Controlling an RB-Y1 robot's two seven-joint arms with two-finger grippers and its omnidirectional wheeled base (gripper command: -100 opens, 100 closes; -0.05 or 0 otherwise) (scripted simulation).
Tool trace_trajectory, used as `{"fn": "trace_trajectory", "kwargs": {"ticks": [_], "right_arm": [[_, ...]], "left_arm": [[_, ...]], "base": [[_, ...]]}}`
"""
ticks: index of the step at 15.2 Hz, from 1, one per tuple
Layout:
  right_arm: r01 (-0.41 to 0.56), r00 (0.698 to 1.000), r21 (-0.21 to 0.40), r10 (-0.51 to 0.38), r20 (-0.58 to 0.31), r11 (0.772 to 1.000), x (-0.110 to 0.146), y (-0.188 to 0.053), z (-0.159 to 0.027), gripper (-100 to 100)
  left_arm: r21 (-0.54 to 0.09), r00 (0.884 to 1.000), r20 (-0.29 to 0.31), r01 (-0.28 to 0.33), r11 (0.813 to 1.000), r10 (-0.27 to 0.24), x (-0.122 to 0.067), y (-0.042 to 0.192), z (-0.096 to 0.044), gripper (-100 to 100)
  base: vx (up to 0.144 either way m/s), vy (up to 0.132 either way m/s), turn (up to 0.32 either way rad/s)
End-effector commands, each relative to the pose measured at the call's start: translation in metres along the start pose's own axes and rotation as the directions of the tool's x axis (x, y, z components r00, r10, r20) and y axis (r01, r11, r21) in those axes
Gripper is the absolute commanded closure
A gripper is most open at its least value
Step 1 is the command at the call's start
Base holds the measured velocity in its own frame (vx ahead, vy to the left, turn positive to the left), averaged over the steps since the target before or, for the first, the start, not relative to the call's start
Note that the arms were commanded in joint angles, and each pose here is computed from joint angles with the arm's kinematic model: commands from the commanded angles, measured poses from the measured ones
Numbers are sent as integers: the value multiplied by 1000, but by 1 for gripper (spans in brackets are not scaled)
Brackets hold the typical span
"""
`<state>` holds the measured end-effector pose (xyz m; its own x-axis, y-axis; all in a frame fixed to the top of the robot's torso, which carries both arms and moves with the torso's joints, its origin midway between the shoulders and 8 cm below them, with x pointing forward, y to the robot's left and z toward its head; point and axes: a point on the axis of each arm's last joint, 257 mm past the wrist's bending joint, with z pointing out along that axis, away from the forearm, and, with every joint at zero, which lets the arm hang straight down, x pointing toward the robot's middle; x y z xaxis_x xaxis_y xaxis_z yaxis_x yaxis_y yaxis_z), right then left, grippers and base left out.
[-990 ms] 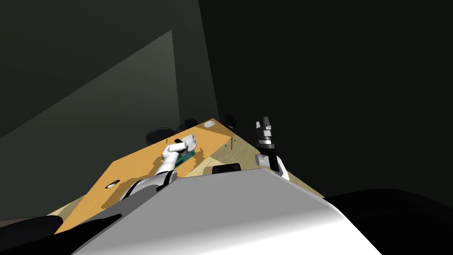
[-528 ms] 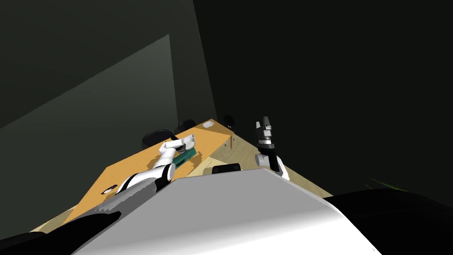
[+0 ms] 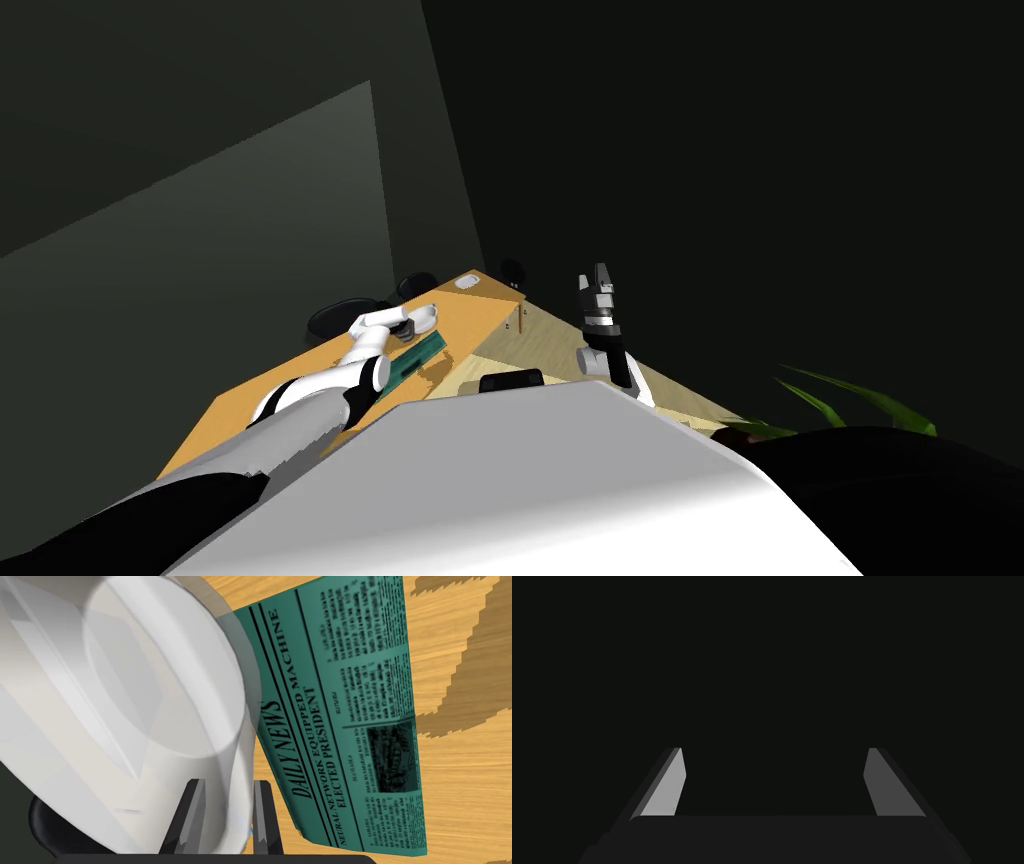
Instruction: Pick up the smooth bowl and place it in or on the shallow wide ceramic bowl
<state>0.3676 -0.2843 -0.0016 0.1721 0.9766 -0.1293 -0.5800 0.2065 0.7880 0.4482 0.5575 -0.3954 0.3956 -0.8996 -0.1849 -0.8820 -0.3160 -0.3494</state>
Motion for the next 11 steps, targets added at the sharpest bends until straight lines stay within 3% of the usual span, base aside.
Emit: {"fn": "trace_trajectory", "kwargs": {"ticks": [1, 11], "right_arm": [[0, 1000, 0, 0, 0, 1000, 0, 0, 0, 0], [0, 1000, 0, 0, 0, 1000, 0, 0, 0, 0]], "left_arm": [[9, 1000, -6, 28, 1000, -27, -5, -13, -6, 100], [17, 993, -40, 116, 993, -115, -17, -49, -29, 100]], "base": [[-42, 66, -113], [-54, 59, -166]]}}
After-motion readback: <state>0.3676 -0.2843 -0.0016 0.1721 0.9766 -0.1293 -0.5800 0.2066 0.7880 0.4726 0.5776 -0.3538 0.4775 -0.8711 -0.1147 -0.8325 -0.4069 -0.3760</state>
